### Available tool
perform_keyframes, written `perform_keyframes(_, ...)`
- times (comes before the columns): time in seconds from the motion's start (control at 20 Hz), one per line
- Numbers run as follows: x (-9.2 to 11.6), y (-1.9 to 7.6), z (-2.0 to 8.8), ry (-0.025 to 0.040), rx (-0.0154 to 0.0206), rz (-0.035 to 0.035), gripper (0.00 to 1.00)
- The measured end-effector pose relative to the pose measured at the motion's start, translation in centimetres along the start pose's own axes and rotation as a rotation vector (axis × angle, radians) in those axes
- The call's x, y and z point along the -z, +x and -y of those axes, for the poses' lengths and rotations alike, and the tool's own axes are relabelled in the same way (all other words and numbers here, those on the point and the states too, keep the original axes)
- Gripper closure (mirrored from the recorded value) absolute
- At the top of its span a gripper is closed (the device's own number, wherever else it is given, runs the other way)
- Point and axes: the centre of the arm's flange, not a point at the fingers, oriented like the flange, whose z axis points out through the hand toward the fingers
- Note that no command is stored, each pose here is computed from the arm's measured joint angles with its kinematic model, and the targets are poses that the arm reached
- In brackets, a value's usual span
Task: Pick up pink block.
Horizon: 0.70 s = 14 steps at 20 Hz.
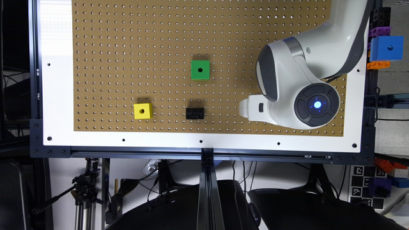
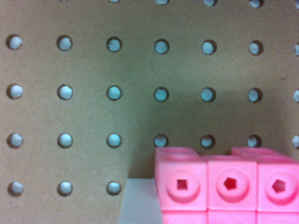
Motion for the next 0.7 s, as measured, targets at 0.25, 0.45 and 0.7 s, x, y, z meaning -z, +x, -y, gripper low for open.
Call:
perform_keyframes(0.25, 2.0, 0.22, 0.2, 0.0004, -0.0004, -0.0059, 1.00)
perform_keyframes(0.45, 4.4, 0.19, 0.3, -0.0110, 0.0012, -0.0046, 1.00)
perform_keyframes(0.7, 6.8, 0.37, 0.3, -0.0144, -0.0005, -0.0093, 1.00)
